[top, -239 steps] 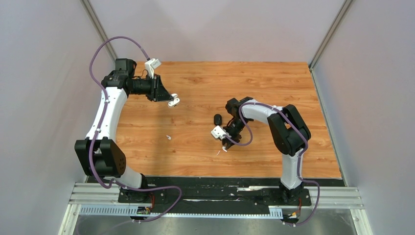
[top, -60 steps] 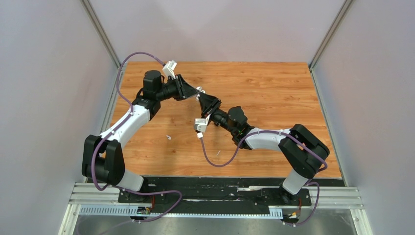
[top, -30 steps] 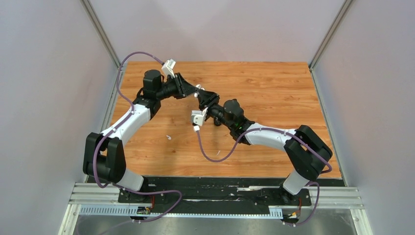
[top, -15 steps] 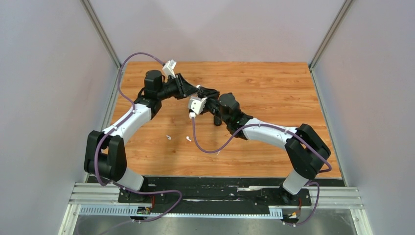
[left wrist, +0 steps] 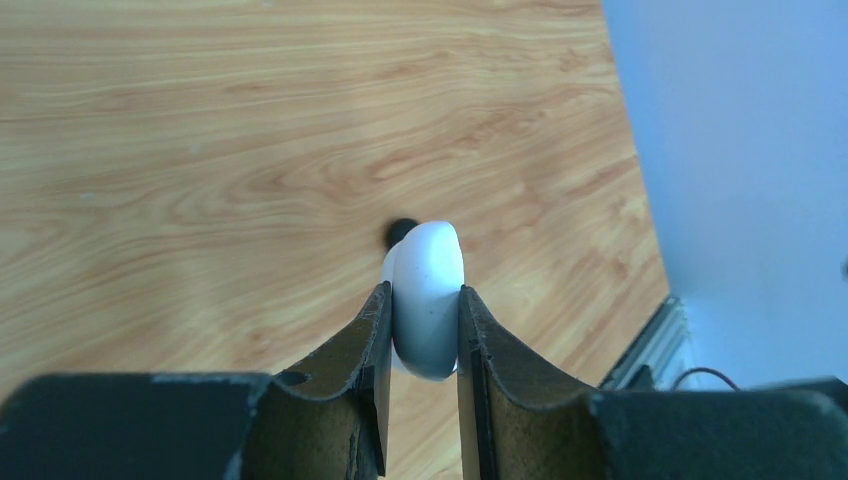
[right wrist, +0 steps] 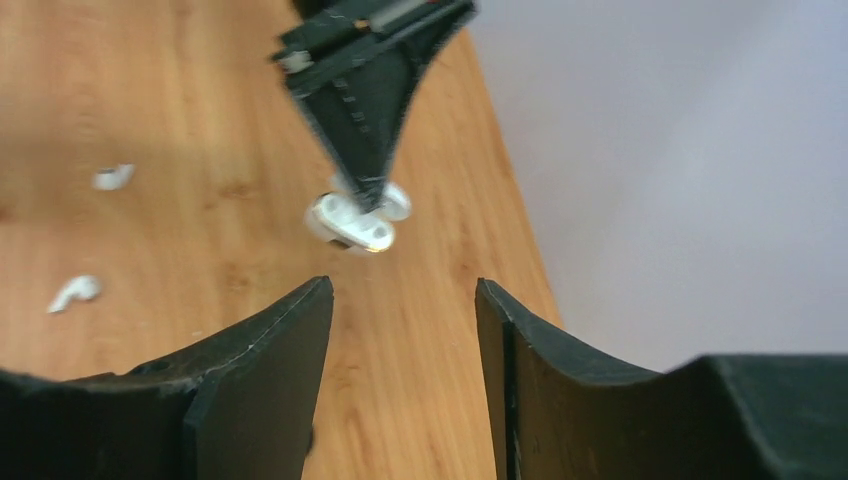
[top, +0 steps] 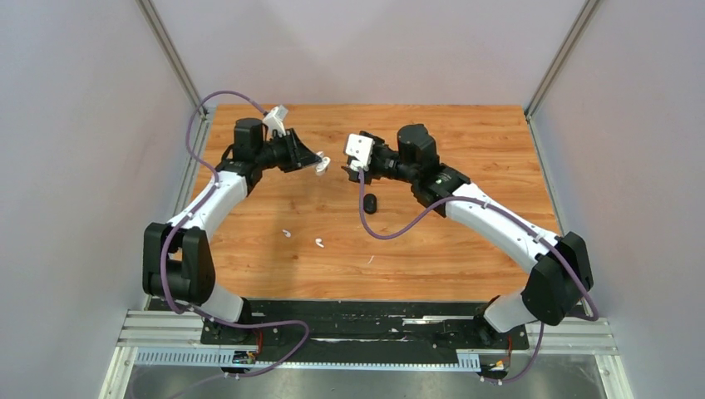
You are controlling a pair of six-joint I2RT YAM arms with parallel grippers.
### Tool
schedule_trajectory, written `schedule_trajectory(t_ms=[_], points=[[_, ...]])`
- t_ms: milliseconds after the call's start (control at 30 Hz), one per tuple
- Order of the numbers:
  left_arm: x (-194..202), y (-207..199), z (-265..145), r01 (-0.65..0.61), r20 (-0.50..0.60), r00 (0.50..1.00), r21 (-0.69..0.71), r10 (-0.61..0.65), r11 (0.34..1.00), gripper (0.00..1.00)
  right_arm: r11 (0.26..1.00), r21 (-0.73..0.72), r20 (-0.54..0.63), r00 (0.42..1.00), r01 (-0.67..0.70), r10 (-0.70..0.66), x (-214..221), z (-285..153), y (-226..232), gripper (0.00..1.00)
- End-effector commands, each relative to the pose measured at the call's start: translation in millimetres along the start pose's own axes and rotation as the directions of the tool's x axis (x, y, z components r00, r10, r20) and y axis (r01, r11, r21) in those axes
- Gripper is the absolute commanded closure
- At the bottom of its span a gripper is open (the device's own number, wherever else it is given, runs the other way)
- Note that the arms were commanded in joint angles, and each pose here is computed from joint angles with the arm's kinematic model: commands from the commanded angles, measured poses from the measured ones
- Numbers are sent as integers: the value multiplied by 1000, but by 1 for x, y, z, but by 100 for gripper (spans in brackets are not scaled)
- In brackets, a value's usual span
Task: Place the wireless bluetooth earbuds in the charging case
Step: Pick up the earbud from the center of the board.
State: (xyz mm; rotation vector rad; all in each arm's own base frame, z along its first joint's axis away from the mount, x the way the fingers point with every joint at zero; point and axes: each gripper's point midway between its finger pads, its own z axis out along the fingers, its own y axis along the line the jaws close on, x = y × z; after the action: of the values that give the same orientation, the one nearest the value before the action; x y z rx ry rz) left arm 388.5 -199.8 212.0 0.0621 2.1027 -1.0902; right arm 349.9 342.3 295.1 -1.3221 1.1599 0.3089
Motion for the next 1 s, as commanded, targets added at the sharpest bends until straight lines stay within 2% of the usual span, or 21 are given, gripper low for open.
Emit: schedule_trajectory(t_ms=[0, 133, 233, 267, 367, 633, 767, 967], points=[[-16, 30, -31, -70, 1, 997, -120, 71, 990, 100, 876, -447, -42, 982, -182, 183, 13, -11, 101, 45], [-21, 48, -54, -76, 8, 997, -182, 79, 980, 100, 750, -617, -86, 968, -238, 236, 27, 6, 131, 45], [-27, 55, -72, -70, 31, 996, -212, 79, 975, 100, 590, -750, -165, 949, -297, 269, 33, 15, 148, 47], [-30, 60, -77, -62, 43, 996, -226, 74, 972, 100, 534, -778, -207, 938, -330, 277, 47, 22, 159, 47], [-33, 62, -88, -53, 68, 995, -240, 72, 969, 100, 464, -796, -278, 915, -389, 291, 67, 39, 169, 49], [-39, 61, -99, -25, 106, 993, -242, 52, 970, 100, 447, -844, -261, 955, -296, 140, 111, 57, 204, 56], [-39, 60, -100, -17, 114, 992, -240, 46, 971, 100, 429, -853, -272, 955, -297, 122, 121, 63, 217, 58], [-37, 60, -101, -7, 117, 993, -237, 35, 971, 100, 435, -860, -248, 963, -269, 105, 123, 77, 233, 57]])
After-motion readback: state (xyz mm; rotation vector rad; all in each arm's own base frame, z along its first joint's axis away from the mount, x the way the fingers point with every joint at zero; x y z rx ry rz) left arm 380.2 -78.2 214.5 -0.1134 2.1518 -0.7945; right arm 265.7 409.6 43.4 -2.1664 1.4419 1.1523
